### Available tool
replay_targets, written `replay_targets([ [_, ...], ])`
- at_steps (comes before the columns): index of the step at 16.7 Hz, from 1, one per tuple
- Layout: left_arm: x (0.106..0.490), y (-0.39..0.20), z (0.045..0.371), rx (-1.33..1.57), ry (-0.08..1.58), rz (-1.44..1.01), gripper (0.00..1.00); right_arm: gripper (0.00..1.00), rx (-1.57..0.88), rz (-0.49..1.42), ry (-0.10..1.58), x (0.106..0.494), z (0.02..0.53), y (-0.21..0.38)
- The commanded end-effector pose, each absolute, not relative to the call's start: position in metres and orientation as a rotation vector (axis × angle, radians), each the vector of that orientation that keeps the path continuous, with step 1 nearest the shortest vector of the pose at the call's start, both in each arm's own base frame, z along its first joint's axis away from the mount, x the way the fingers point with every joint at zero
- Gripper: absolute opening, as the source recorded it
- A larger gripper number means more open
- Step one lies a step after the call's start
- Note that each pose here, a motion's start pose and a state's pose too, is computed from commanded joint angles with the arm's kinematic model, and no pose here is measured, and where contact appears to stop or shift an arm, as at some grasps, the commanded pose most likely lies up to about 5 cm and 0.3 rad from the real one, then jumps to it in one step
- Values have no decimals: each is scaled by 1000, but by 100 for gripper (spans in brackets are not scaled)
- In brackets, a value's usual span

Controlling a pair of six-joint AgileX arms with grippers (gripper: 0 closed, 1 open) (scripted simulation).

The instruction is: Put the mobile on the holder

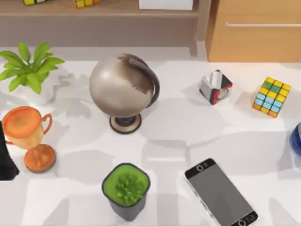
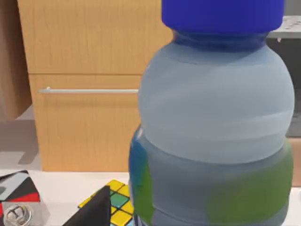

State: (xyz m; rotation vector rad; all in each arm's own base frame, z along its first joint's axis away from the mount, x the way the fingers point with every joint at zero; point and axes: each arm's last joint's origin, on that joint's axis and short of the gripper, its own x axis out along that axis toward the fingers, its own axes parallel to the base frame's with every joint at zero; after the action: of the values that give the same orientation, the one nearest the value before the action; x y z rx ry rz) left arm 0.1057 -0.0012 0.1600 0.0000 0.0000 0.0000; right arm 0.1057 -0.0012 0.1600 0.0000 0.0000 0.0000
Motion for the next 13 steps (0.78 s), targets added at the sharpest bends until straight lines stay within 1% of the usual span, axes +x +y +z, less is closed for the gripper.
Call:
replay_targets([
  [4,106,-1,160,0,0,0,100,100,15,34,24,106,166,2],
  [7,106,-1,160,0,0,0,100,100,56,149,124,108,189,15],
  [10,106,-1,160,0,0,0,100,100,75,285,325,118,215,37],
  [13,106,-1,160,0,0,0,100,100,25,389,629,140,228,70],
])
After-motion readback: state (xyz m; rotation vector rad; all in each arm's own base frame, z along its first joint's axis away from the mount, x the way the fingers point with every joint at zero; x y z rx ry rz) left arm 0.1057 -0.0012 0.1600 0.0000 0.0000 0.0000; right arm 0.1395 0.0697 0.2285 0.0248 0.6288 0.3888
